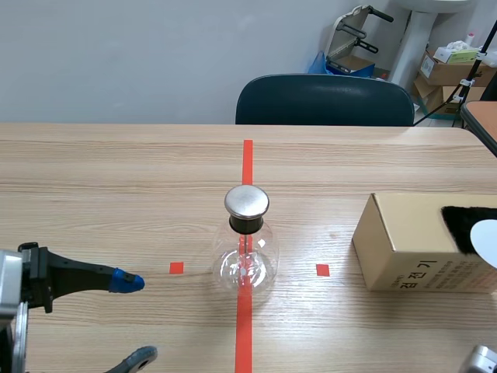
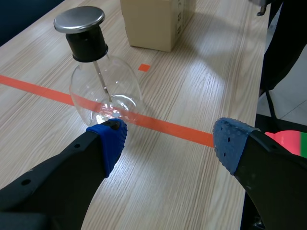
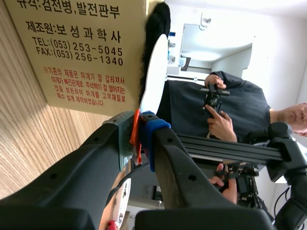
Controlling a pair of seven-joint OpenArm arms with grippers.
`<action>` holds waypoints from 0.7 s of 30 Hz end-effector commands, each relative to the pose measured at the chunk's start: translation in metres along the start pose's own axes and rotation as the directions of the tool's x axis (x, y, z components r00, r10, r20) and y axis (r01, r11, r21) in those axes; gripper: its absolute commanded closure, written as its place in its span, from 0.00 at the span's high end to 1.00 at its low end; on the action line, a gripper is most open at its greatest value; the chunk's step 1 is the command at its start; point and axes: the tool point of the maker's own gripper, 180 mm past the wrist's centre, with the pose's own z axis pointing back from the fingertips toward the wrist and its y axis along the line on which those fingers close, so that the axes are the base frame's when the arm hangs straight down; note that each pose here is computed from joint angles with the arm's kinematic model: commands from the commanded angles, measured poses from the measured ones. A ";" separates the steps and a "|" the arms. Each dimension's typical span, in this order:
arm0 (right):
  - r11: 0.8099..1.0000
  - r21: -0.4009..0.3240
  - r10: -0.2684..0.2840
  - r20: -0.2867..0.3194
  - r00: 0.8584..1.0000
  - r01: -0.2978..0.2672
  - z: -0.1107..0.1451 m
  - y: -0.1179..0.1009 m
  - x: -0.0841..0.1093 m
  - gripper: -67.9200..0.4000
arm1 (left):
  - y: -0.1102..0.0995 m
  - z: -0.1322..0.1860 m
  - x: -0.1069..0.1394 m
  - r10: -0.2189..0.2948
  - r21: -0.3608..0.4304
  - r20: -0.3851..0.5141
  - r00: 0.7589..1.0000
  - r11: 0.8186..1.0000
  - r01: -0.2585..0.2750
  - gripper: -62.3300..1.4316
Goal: Do the electroscope experiment
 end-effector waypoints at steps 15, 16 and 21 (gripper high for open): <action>0.997 -0.049 0.065 -0.032 0.997 -0.067 -0.002 -0.013 -0.010 0.02 | 0.005 0.036 0.038 0.077 -0.034 0.123 0.989 0.997 -0.073 0.66; 0.997 -0.048 0.063 -0.076 0.995 -0.067 -0.002 -0.013 -0.018 0.02 | 0.006 0.038 0.038 0.080 -0.034 0.124 0.989 0.996 -0.077 0.66; 0.994 -0.034 0.101 -0.039 0.994 -0.102 -0.003 -0.011 -0.014 0.02 | 0.013 0.049 0.043 0.071 -0.011 0.136 0.988 0.997 -0.071 0.66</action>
